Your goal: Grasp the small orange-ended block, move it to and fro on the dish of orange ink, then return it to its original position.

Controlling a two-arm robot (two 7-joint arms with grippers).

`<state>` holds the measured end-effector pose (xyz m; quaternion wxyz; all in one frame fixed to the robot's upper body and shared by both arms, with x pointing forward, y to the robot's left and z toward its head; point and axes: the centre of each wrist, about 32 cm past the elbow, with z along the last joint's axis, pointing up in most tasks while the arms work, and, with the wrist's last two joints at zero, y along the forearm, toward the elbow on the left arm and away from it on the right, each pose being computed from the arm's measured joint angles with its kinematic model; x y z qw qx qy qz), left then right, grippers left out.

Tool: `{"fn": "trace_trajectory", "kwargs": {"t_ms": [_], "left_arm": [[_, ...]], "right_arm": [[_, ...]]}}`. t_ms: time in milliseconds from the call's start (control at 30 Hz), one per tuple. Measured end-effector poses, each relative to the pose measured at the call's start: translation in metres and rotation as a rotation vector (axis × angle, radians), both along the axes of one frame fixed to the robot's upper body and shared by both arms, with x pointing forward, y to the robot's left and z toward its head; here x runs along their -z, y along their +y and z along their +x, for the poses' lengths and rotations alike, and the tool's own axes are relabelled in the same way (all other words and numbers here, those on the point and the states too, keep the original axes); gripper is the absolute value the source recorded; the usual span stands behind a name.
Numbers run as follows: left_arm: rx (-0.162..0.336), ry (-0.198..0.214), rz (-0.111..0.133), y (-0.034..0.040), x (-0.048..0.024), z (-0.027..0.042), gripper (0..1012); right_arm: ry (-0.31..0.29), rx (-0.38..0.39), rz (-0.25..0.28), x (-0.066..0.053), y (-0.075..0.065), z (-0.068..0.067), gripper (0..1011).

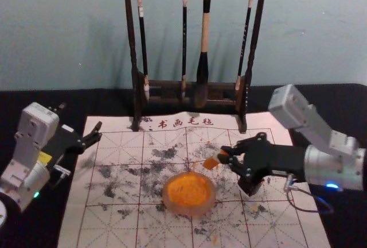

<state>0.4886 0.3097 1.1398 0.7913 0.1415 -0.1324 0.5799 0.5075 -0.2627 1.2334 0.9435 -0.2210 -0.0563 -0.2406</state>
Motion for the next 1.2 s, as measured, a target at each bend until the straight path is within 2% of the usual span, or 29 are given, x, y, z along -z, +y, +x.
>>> {"fn": "trace_trajectory", "kwargs": {"t_ms": [267, 533, 833, 1200], "left_arm": [[0.0, 0.0, 0.0, 0.0, 0.0, 0.0, 1001], [0.0, 0.0, 0.0, 0.0, 0.0, 0.0, 1001], [0.0, 0.0, 0.0, 0.0, 0.0, 0.0, 1001], [0.0, 0.0, 0.0, 0.0, 0.0, 0.0, 1001]], "right_arm": [[-0.02, 0.047, 0.008, -0.007, -0.029, -0.016, 87], [-0.022, 0.138, -0.007, -0.005, -0.06, -0.034, 87], [-0.004, 0.176, -0.029, 0.002, -0.072, -0.042, 87], [0.014, 0.179, -0.035, 0.009, -0.07, -0.038, 87]]}}
